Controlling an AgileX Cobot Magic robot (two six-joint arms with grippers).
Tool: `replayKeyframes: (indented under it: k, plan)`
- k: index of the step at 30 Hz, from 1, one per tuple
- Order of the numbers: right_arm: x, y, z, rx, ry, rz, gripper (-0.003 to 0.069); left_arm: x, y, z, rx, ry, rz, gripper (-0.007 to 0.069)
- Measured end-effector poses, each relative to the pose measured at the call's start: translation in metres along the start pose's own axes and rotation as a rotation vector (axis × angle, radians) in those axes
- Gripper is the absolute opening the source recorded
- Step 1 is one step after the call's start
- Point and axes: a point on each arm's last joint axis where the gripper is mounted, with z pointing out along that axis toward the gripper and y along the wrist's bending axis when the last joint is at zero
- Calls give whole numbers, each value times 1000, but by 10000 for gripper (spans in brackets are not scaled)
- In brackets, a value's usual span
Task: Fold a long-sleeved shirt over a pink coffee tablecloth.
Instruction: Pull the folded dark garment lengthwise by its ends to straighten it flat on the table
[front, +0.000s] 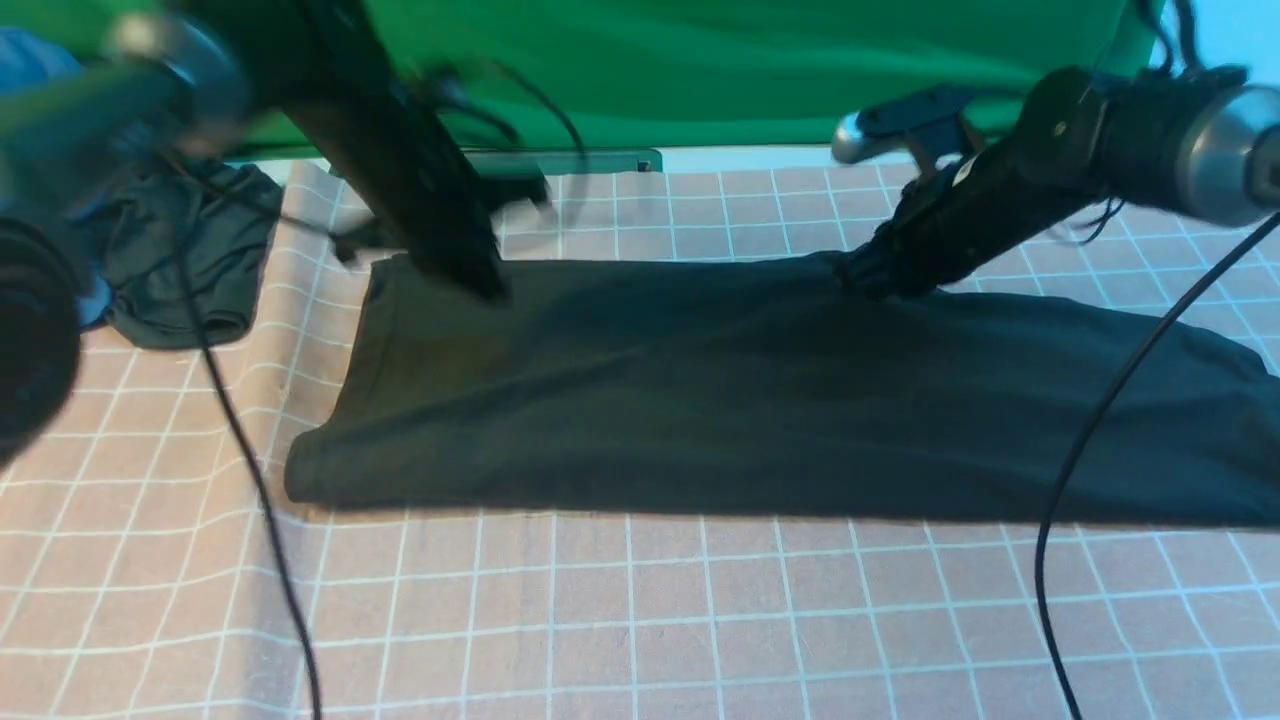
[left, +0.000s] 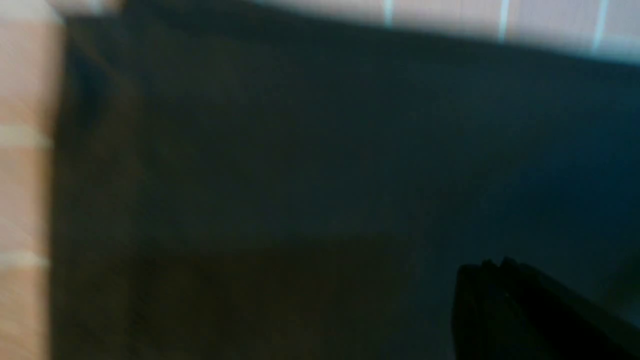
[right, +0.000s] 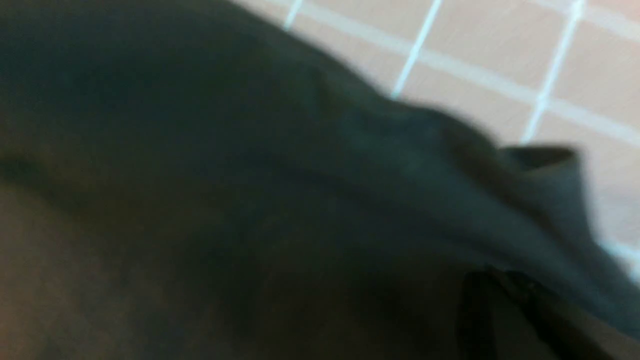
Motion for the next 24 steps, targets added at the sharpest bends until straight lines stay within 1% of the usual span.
replayKeyframes:
  k: [2, 5, 8, 10, 13, 16, 18, 19, 22, 23, 24]
  plan:
    - [5, -2, 12, 3, 9, 5, 36, 14, -5, 14, -16, 54, 14, 11]
    - [2, -6, 15, 24, -36, 20, 36, 30, -7, 31, -42, 97, 16, 11]
    - [-1, -14, 16, 57, -94, 31, 36, 34, -6, 32, -44, 71, 5, 11]
    - [-4, -25, 16, 89, -135, 39, 36, 35, -6, 31, -42, 57, -5, 11]
    - [-6, -40, 7, 81, -89, 61, 39, 36, -6, 27, -55, 45, 4, 11]
    - [-14, -53, -20, 54, -29, 68, 39, 37, -5, 18, -73, 35, 23, 11]
    - [-17, -64, -47, 37, 20, 72, 39, 36, -7, 4, -76, 12, 36, 11]
    - [-21, -68, -70, 40, 29, 73, 39, 36, -8, -4, -74, -3, 39, 11]
    - [-13, -86, -128, 44, 116, 120, 39, 40, -13, -38, -54, -68, 50, 11]
    - [-13, -89, -131, 53, 124, 129, 39, 41, -13, -40, -54, -71, 50, 11]
    - [-4, -97, -146, 55, 184, 173, 39, 46, -14, -50, -47, -92, 52, 11]
